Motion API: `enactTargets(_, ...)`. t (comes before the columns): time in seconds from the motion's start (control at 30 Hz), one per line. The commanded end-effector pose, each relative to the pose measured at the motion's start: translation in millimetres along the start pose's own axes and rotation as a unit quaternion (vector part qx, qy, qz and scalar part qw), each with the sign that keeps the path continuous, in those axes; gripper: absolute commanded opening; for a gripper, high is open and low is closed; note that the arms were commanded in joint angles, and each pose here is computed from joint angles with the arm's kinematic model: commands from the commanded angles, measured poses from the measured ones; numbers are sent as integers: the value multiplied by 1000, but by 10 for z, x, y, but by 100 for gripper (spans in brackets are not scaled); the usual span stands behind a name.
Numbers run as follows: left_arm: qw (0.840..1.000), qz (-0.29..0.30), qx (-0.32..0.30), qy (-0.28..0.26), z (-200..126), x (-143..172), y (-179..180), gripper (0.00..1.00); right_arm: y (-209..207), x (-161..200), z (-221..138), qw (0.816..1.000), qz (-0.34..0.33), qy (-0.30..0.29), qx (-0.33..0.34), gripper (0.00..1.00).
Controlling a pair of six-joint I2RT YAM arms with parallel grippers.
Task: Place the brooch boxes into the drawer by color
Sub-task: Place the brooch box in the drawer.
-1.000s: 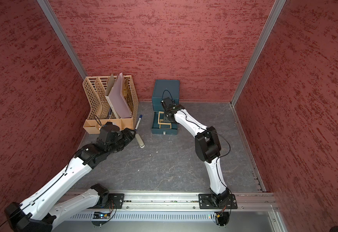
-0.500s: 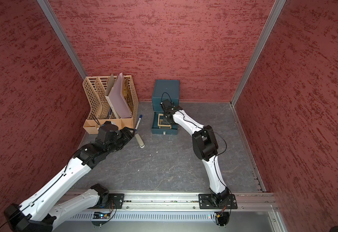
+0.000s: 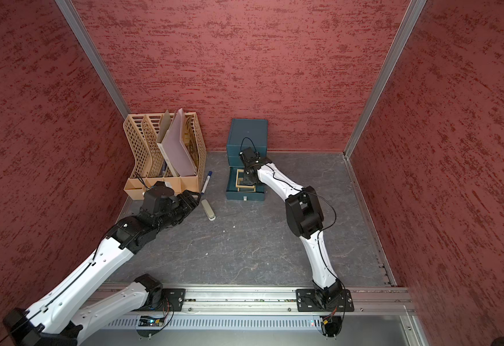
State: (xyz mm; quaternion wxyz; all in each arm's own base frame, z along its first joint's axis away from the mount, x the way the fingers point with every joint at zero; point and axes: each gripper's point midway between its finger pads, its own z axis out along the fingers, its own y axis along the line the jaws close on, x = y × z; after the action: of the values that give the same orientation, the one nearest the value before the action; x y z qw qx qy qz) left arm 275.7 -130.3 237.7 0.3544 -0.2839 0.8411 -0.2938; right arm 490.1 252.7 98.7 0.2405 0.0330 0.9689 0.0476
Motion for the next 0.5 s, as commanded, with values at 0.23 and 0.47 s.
enactTargets(0.23,1000,7,0,0,-28,2,14,76,-55,23,172,1000,-18,15,16,0)
enactTargets(0.47,1000,8,0,-1,-52,-5,18,76,-64,13,179,999,-16,18,22,0)
